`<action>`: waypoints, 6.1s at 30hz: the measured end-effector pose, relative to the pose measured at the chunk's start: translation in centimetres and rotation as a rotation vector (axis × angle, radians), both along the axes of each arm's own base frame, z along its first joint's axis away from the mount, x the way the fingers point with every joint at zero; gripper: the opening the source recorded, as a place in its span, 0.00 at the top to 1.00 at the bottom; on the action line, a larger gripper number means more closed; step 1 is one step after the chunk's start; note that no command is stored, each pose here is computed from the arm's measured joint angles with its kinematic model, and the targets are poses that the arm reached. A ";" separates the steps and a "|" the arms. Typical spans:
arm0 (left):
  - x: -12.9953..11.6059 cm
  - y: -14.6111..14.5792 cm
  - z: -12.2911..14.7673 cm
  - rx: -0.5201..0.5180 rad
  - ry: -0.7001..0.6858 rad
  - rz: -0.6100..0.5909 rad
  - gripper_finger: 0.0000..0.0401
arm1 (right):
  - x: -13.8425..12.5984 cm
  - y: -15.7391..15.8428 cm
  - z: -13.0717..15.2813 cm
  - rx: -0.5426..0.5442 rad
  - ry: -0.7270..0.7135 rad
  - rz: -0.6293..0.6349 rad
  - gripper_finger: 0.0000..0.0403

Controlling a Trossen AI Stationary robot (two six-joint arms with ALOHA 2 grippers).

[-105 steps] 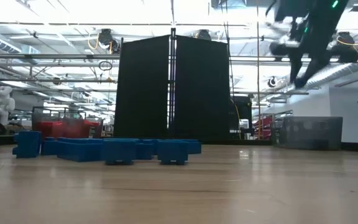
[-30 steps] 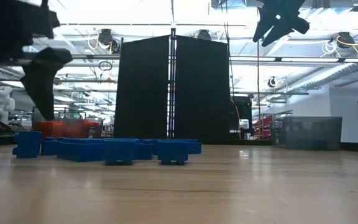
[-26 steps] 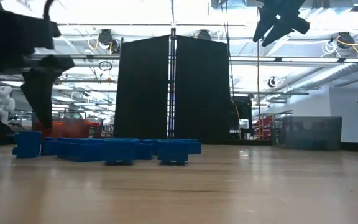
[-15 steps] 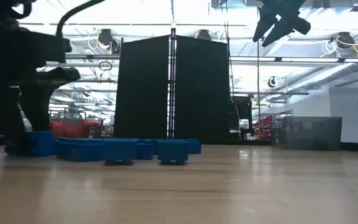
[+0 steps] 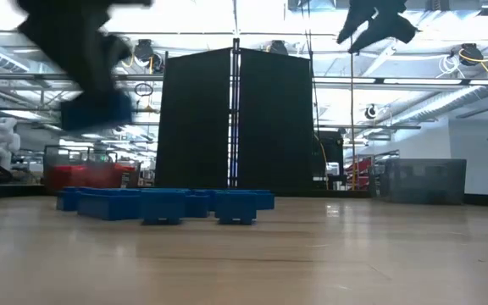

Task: Sort blocks
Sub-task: Put the blue game piece into the top right black bin

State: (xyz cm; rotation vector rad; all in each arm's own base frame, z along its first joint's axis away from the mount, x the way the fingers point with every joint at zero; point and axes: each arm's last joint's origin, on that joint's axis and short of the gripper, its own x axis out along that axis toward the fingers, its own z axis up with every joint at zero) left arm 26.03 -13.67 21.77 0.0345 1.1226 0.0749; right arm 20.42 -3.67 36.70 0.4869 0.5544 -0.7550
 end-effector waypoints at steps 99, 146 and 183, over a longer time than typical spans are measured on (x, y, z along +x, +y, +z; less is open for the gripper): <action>6.3 7.0 22.4 -0.137 -1.421 0.237 0.79 | 8.1 7.5 5.9 -0.401 -0.795 0.675 0.82; 1.4 9.3 19.5 -0.027 -0.935 0.619 0.20 | -5.1 -4.2 -12.9 0.275 0.270 -0.762 0.82; 4.9 8.5 5.9 -0.061 -0.421 0.620 0.20 | -2.5 -8.2 -6.5 0.184 0.256 -0.404 0.47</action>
